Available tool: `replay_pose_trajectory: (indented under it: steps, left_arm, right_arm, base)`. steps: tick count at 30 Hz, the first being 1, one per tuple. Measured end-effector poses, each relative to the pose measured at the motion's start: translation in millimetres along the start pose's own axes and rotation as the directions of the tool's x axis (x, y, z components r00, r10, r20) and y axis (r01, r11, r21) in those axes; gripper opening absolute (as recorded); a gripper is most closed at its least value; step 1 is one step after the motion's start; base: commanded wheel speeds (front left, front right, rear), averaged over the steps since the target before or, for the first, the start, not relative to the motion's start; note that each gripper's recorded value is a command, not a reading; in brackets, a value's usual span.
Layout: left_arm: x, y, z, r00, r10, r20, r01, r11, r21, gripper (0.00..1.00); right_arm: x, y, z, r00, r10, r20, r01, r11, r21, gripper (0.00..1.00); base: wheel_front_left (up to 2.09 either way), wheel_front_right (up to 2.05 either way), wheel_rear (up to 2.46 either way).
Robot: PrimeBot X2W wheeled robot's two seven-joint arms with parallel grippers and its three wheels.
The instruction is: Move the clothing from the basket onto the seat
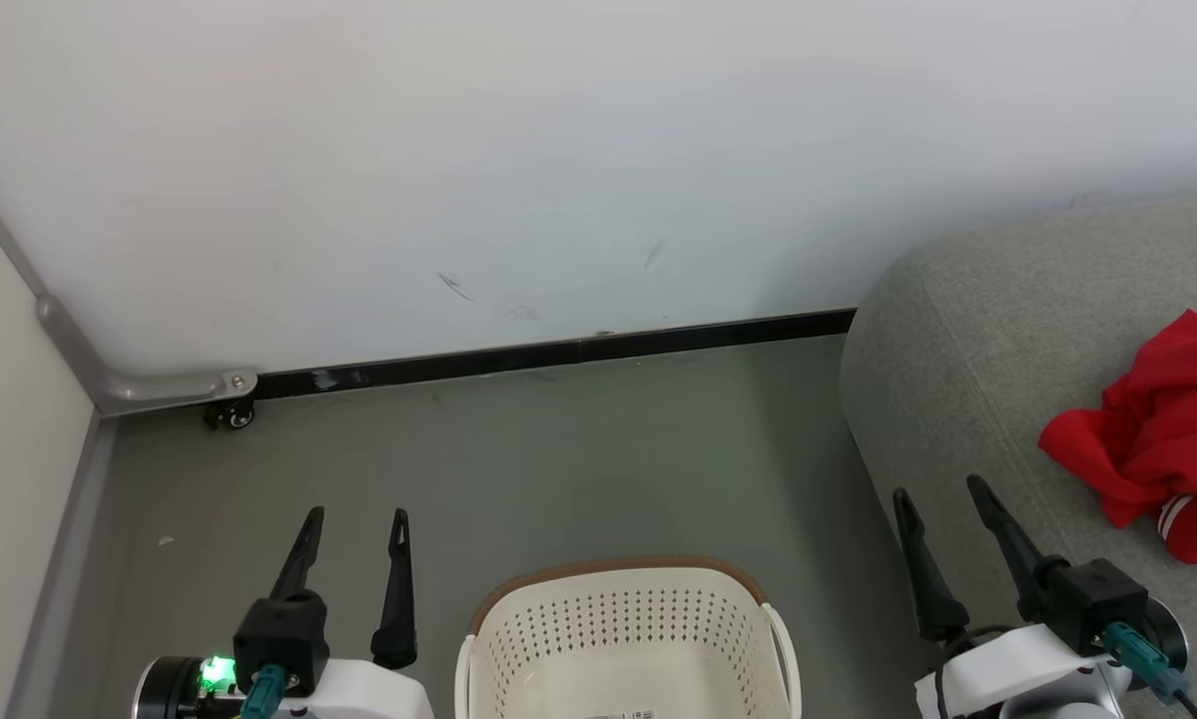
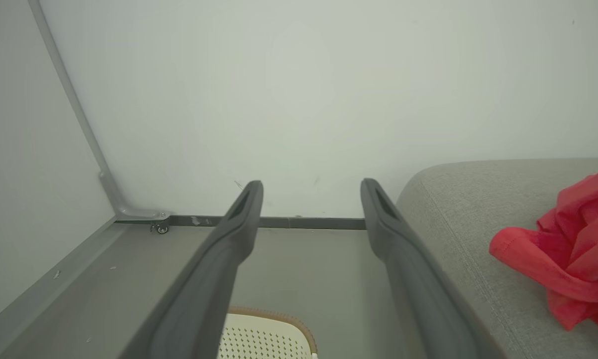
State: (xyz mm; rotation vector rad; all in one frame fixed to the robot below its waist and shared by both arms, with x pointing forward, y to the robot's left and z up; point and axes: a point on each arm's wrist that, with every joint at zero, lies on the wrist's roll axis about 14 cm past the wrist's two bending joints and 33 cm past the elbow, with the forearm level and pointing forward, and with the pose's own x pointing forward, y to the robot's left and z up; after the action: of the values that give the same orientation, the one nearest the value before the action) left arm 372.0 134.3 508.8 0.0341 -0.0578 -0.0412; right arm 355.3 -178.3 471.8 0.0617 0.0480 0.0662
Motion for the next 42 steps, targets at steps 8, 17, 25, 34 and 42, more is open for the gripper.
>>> replay_pose_trajectory:
  steps: [8,17,25,34,42]
  left_arm:
    - [1,0,-3,1.0,0.001,-0.007,-0.001,1.0,0.018,1.0]
    - [0,-3,-8,1.0,-0.018,-0.02,0.018,1.0,0.023,1.0]
    - [8,-3,1,1.0,-0.03,0.006,0.029,0.999,0.028,1.0]
    - [8,2,-3,1.0,-0.021,-0.007,0.021,0.998,0.051,1.0]
    - [7,7,-5,1.0,-0.007,-0.012,0.008,0.998,0.056,1.0]
  right_arm:
    - [-2,0,5,1.0,0.001,0.011,0.0,1.0,-0.019,1.0]
    - [-4,2,6,1.0,0.006,0.009,-0.006,1.0,-0.028,1.0]
    - [-3,6,13,0.999,0.017,0.027,-0.017,1.0,-0.016,1.0]
    - [-8,8,10,1.0,0.019,0.013,-0.019,1.0,-0.003,1.0]
    - [-12,9,11,1.0,0.019,0.017,-0.019,1.0,0.004,1.0]
  base:
    - [0.0,0.0,0.0]
    - [0.0,0.0,0.0]
    - [0.0,0.0,0.0]
    - [0.0,0.0,0.0]
    - [0.0,0.0,0.0]
